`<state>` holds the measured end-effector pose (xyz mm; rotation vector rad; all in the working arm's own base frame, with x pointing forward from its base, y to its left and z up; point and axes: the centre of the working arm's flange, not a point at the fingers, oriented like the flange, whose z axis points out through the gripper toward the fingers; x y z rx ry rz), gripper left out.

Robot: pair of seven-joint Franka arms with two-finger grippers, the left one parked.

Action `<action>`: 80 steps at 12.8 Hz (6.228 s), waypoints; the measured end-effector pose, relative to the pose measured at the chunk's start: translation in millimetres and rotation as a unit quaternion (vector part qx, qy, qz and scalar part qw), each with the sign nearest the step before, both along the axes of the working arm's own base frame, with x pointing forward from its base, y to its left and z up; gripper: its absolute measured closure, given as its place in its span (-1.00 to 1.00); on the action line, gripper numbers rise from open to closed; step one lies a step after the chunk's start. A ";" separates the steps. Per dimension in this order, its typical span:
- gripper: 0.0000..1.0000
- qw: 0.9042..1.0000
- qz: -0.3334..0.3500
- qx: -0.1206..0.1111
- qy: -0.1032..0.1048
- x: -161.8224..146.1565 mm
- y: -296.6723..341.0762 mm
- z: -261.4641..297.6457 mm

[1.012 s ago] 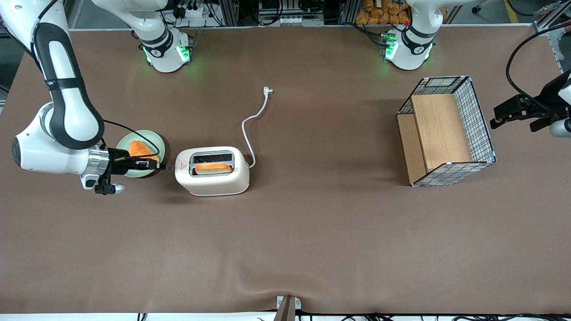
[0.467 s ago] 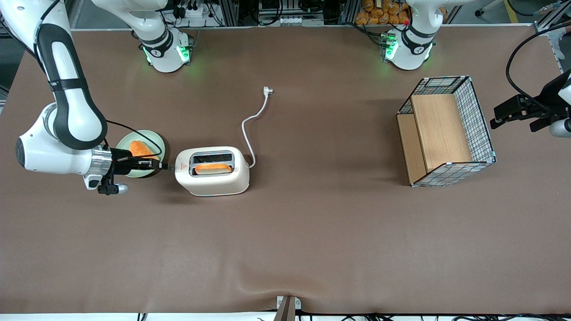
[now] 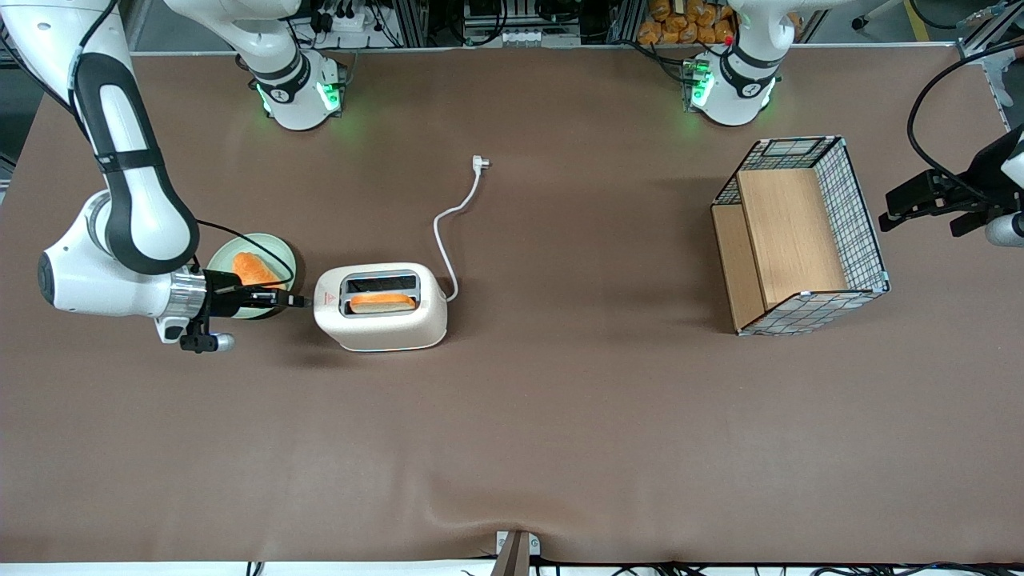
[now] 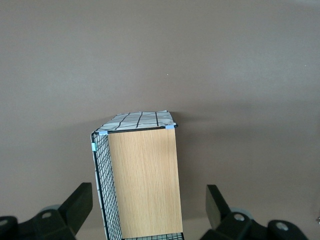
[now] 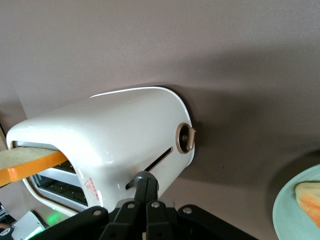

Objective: Press toaster button with right arm

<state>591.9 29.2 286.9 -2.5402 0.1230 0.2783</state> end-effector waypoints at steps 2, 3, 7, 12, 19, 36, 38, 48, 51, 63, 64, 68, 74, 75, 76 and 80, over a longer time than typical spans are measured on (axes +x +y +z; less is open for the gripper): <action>0.98 1.000 0.000 -0.001 0.002 0.2 0.1 -4.7; 0.98 1.000 0.000 -0.001 0.003 0.3 0.1 -6.1; 0.98 1.000 0.000 -0.002 0.002 0.9 0.8 -9.8; 0.98 1.000 0.007 -0.005 -0.001 1.8 2.3 -25.9; 0.98 1.000 0.006 -0.012 0.001 2.6 4.2 -43.8; 0.98 1.000 0.018 -0.012 -0.006 2.8 4.4 -51.5; 0.98 1.000 0.019 -0.012 -0.007 2.8 4.4 -51.5; 0.98 1.000 0.015 -0.012 -0.014 9.1 -2.7 -48.5; 0.98 1.000 0.019 -0.005 -0.013 16.1 -9.4 -42.1; -1.00 0.992 0.058 -0.060 -0.091 59.4 -45.6 51.1; -1.00 0.990 0.066 -0.069 -0.099 60.8 -49.9 68.4; -1.00 0.982 0.101 -0.109 -0.114 64.0 -48.6 149.3; -1.00 0.978 0.082 -0.155 -0.110 60.7 -67.1 259.2; -1.00 0.978 0.064 -0.169 -0.100 56.1 -68.6 270.3; -1.00 0.977 0.050 -0.185 -0.094 49.3 -70.0 284.4; -1.00 0.969 0.034 -0.234 -0.076 -3.0 -77.5 351.3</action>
